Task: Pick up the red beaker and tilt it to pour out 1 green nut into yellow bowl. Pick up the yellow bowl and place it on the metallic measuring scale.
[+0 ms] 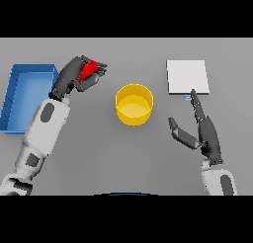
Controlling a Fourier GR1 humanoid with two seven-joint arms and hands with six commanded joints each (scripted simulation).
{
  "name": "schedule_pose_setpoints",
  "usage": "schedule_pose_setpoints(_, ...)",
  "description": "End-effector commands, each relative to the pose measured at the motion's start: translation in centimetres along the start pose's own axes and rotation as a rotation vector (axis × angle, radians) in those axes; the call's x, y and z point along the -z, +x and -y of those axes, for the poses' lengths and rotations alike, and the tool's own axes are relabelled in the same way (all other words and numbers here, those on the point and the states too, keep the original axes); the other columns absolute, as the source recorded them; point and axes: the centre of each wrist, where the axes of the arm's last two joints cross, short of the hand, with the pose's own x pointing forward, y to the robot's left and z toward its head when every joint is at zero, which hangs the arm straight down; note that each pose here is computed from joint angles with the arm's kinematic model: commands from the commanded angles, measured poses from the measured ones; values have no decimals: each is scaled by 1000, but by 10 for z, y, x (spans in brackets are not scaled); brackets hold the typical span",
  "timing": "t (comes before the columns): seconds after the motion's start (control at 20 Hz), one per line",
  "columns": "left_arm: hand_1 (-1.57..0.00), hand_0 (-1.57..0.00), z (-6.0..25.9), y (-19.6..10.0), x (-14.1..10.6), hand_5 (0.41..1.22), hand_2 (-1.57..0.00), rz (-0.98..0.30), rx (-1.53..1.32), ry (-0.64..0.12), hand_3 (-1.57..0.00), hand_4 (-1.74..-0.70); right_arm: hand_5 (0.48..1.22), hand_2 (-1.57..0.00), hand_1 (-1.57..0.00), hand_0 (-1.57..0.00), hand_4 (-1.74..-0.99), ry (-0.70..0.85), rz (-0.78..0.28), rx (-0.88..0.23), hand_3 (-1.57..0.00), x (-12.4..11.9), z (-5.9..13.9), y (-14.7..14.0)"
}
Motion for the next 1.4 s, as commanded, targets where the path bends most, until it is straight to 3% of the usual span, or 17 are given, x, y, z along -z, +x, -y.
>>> schedule_pose_setpoints(0.0, -1568, -1568, -2, 7, 4, 1125, -1568, -11, 65, -31, -1567, -1737, 660, 1, 1, 1, -1186, 1, 1, -1, 1, 1, 0, 1)
schedule_pose_setpoints(0.5, -1571, -1571, 23, 61, 31, 1197, -1571, 21, 730, -278, -1571, -1741, 676, 1, 1, 1, -1187, 5, -6, 32, 1, 1, -2, 2)
schedule_pose_setpoints(0.55, -1571, -1571, 25, 62, 34, 1202, -1571, 15, 796, -310, -1571, -1689, 675, 1, 1, 1, -1191, 1, -18, 30, 1, 2, 1, 1)
schedule_pose_setpoints(0.7, -1571, -1571, 28, 71, 42, 1211, -1571, 33, 979, -400, -1383, -1710, 671, 1, 1, 1, -1195, -5, -24, 60, 1, -3, 0, -1)
schedule_pose_setpoints(0.9, -1571, -1571, 33, 90, 52, 1217, -1571, 90, 1174, -490, -1295, -1719, 639, 1, 1, 1, -1206, -7, -44, 96, 1, -1, -3, -2)
schedule_pose_setpoints(1.1, -1571, -1571, 47, 98, 57, 1219, -1571, 175, 1313, -572, -1458, -1727, 610, 1, 1, 1, -1221, -30, -29, 71, 1, -3, -1, -2)
schedule_pose_setpoints(1.35, -1571, -1571, 52, 107, 65, 1220, -1571, 241, 1540, -615, -1534, -1734, 575, 1, 1, 1, -1185, -43, -12, 59, 1, -2, -4, -4)
